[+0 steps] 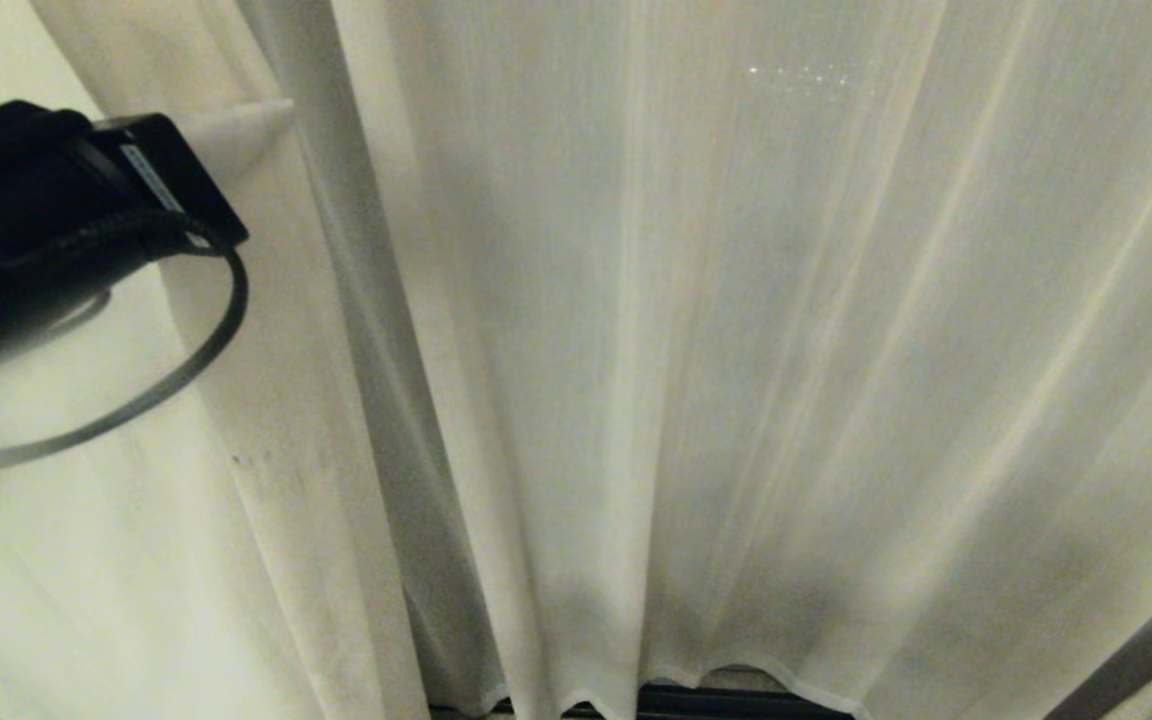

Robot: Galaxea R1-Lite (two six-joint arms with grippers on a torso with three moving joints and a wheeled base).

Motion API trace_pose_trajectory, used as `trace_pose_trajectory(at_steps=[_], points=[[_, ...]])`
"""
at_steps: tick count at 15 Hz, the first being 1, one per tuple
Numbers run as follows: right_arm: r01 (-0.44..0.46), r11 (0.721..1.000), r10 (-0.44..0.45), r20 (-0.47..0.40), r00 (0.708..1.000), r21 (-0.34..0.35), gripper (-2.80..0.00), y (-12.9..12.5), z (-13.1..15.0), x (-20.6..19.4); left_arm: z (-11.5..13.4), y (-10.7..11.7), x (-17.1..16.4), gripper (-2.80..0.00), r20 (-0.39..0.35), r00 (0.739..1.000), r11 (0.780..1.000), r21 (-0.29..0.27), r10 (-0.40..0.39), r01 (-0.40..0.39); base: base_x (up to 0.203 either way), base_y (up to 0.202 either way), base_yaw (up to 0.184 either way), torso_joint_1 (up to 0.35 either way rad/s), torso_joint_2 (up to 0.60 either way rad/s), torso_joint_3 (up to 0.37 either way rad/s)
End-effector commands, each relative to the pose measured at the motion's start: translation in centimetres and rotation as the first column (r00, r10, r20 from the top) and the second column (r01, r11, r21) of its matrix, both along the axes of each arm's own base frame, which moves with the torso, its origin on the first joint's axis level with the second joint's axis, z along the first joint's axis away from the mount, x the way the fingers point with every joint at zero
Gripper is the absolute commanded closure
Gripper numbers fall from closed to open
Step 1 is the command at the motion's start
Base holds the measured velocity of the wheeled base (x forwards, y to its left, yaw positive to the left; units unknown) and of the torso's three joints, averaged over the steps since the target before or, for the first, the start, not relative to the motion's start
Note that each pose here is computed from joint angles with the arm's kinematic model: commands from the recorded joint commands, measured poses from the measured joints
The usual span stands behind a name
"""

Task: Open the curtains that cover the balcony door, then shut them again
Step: Close the inner curtains on both sides

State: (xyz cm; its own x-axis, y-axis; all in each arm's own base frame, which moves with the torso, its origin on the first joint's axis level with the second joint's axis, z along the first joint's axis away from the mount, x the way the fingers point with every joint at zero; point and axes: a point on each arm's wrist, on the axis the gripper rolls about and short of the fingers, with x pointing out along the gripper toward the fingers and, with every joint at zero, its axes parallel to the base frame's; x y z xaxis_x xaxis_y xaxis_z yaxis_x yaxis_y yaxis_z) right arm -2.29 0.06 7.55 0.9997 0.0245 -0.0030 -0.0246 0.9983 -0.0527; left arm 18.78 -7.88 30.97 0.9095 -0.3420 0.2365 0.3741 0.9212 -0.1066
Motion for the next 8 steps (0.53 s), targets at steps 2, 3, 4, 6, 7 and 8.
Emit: trace_pose_trajectory(at_steps=[2, 3, 4, 6, 7, 8], points=[[-0.002, 1.000, 0.002, 0.000, 1.000, -0.001, 0.00, 0.00, 0.00, 0.00, -0.16, 0.08, -0.10, 0.00, -0.002, 1.000, 1.000, -0.001, 0.003, -0.003, 0.000, -0.153, -0.002, 0.000, 0.00, 0.002], [-0.002, 1.000, 0.002, -0.002, 1.000, -0.001, 0.00, 0.00, 0.00, 0.01, -0.18, 0.08, -0.11, 0.00, -0.001, 1.000, 1.000, -0.001, 0.003, -0.003, 0.000, 0.000, 0.000, 0.000, 0.00, 0.000], [-0.002, 1.000, 0.002, -0.001, 1.000, -0.001, 0.00, 0.00, 0.00, 0.01, -0.23, 0.08, -0.10, 0.00, -0.003, 1.000, 1.000, -0.001, 0.003, -0.003, 0.000, 0.000, 0.000, 0.000, 0.00, 0.000], [-0.002, 1.000, 0.002, 0.000, 1.000, -0.001, 0.00, 0.00, 0.00, 0.00, -0.25, 0.12, -0.18, 0.00, -0.002, 1.000, 1.000, -0.001, 0.002, -0.002, 0.000, 0.000, 0.000, 0.000, 0.00, 0.000], [-0.002, 1.000, 0.002, -0.002, 1.000, -0.001, 0.00, 0.00, 0.00, 0.01, -0.36, 0.15, -0.18, 0.00, -0.005, 1.000, 1.000, -0.002, 0.006, -0.006, 0.000, 0.000, 0.000, 0.000, 0.00, 0.000], [-0.002, 1.000, 0.002, -0.002, 1.000, -0.001, 0.00, 0.00, 0.00, 0.01, -0.38, 0.28, -0.34, 0.00, -0.004, 1.000, 1.000, -0.003, 0.009, -0.009, 0.000, 0.000, 0.000, 0.000, 0.00, 0.000]])
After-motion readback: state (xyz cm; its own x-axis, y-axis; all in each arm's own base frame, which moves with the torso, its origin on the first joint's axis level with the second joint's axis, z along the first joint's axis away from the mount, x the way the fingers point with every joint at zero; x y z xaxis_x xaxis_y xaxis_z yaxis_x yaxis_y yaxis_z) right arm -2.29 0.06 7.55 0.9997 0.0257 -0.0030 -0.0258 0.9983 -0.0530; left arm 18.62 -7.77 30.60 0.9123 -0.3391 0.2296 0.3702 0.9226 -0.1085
